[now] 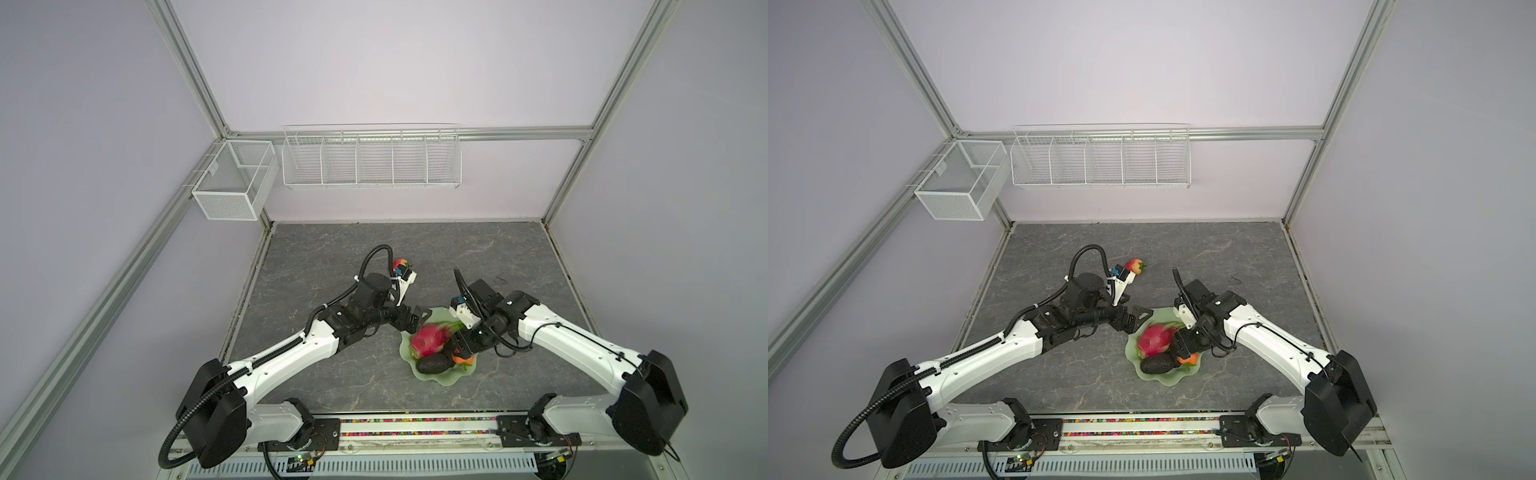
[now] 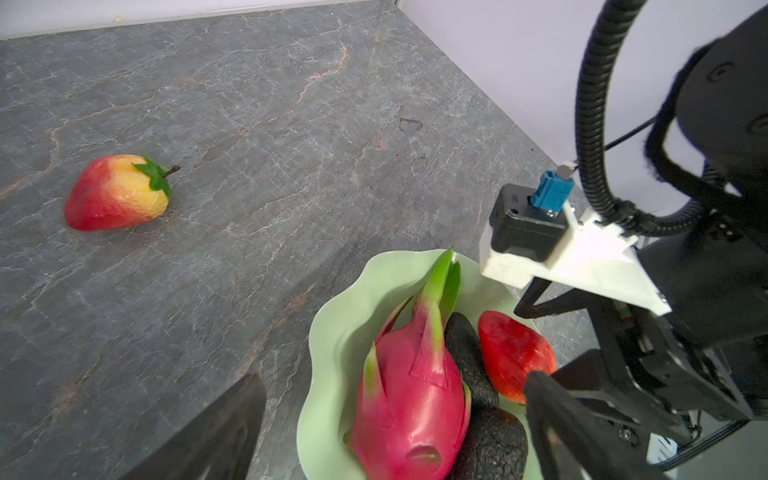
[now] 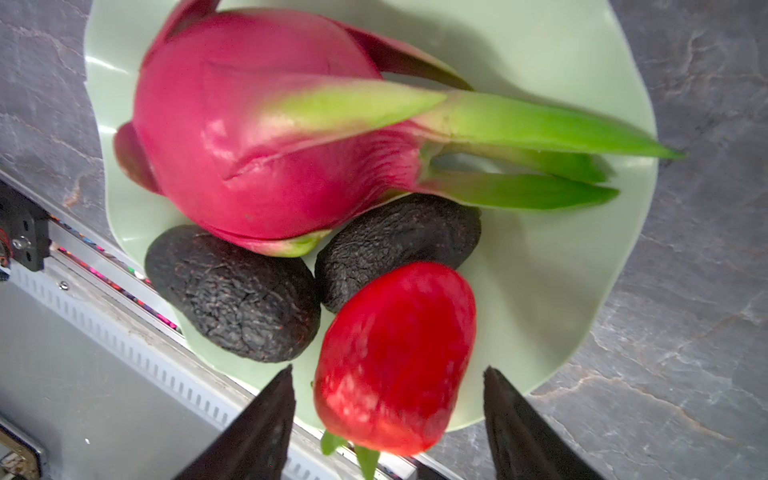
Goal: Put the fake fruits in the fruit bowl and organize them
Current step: 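Move the right gripper to the red-yellow strawberry farther from the robot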
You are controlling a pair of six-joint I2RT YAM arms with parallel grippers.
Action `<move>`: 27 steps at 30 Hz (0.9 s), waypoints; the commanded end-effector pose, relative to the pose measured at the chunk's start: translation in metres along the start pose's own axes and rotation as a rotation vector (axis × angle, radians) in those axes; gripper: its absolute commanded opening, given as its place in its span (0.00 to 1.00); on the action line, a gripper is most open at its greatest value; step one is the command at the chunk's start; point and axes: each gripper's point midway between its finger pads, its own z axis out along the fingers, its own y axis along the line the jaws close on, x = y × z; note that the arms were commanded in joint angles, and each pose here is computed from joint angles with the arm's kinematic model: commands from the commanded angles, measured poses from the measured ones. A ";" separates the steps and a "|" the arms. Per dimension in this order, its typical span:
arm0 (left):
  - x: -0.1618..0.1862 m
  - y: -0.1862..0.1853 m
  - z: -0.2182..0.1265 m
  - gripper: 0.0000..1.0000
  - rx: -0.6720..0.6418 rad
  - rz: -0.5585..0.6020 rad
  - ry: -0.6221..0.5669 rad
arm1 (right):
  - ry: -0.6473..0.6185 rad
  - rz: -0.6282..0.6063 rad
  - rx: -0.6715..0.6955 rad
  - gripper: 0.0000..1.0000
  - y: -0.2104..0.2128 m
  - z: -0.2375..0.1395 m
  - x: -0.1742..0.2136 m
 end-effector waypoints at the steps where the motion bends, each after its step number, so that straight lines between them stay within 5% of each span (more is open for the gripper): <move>1: -0.005 0.000 -0.007 0.97 -0.004 -0.003 -0.021 | -0.006 -0.027 0.019 0.85 0.000 -0.005 -0.005; 4: -0.012 0.003 -0.012 0.97 -0.034 0.003 -0.044 | -0.074 -0.046 0.073 0.99 -0.004 -0.022 -0.024; 7: -0.024 0.027 -0.025 0.97 -0.166 -0.010 -0.093 | -0.227 -0.106 0.088 0.93 0.005 -0.050 -0.069; 12: -0.020 0.119 -0.049 0.97 -0.378 -0.302 -0.116 | -0.391 -0.300 0.104 0.90 0.026 -0.056 -0.168; 19: -0.014 0.151 -0.064 0.97 -0.345 -0.449 -0.163 | -0.547 -0.667 0.138 0.89 0.038 -0.015 -0.286; 27: 0.002 0.153 -0.059 0.96 -0.338 -0.505 -0.150 | -0.595 -0.667 -0.054 0.88 0.009 0.015 -0.336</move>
